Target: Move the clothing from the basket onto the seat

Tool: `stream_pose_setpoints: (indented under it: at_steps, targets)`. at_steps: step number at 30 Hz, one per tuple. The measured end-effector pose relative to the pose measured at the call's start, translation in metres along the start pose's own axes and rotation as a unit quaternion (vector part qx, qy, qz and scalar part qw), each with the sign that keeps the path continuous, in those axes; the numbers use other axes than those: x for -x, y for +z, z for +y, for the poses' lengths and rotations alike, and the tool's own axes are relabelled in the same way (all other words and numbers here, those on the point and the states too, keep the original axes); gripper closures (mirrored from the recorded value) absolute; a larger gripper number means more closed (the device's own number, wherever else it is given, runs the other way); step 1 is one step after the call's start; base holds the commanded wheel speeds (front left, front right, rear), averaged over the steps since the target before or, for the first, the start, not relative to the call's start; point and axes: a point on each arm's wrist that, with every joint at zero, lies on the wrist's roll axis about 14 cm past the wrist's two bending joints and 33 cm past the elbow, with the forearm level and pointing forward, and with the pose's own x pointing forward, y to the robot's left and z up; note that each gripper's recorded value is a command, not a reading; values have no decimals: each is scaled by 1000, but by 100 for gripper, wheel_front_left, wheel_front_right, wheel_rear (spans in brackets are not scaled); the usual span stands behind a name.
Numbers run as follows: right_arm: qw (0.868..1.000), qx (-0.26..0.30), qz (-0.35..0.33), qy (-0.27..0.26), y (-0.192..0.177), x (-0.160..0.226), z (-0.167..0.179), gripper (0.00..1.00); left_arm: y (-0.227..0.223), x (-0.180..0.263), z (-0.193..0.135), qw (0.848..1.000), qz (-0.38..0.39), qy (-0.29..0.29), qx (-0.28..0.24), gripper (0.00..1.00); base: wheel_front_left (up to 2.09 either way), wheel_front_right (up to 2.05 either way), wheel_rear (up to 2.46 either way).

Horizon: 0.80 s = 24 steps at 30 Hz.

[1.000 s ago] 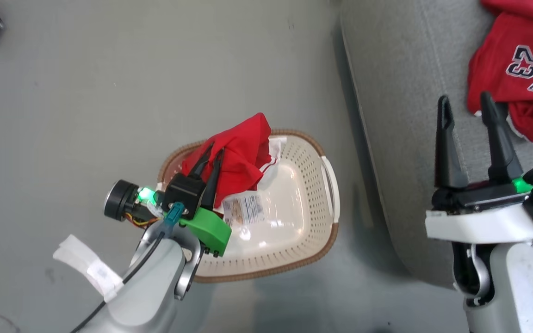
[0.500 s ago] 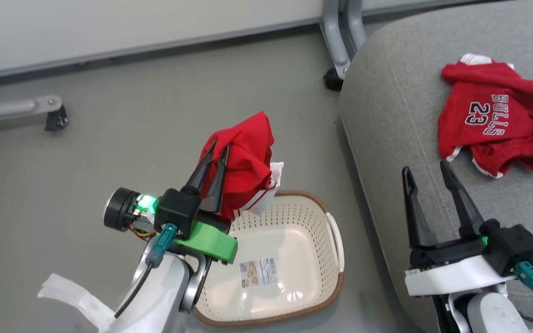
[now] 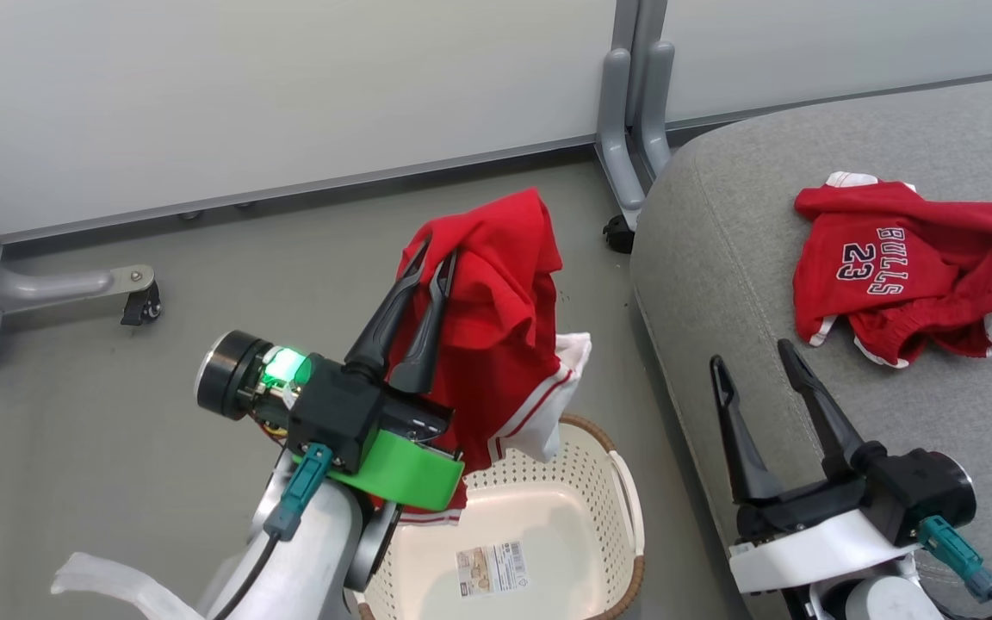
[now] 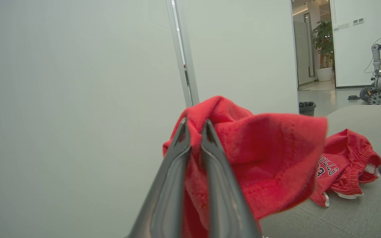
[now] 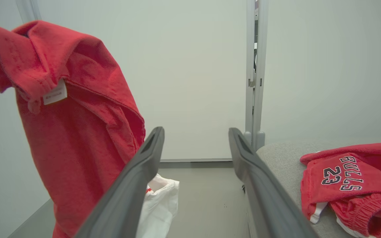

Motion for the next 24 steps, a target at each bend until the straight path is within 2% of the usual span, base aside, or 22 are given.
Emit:
stream_pose_setpoints:
  at_steps: [5, 10, 17, 24]
  targets:
    - [1000, 6, 9, 28, -6, -6, 11, 0, 6, -3, -7, 1000, -14, -17, -2, 100, 0, 0, 0]
    - [997, 19, 9, 78, -8, -23, 27, 0, 11, -9, -13, 999, -26, -39, -3, 100, 0, 0, 0]
    - [990, -1, 27, 137, -22, -42, 49, 0, 19, -16, -22, 997, -42, -65, -10, 100, 0, 0, 0]
    - [986, 5, 36, 165, -31, -59, 58, 0, 20, -19, -31, 995, -47, -85, -11, 100, 0, 0, 0]
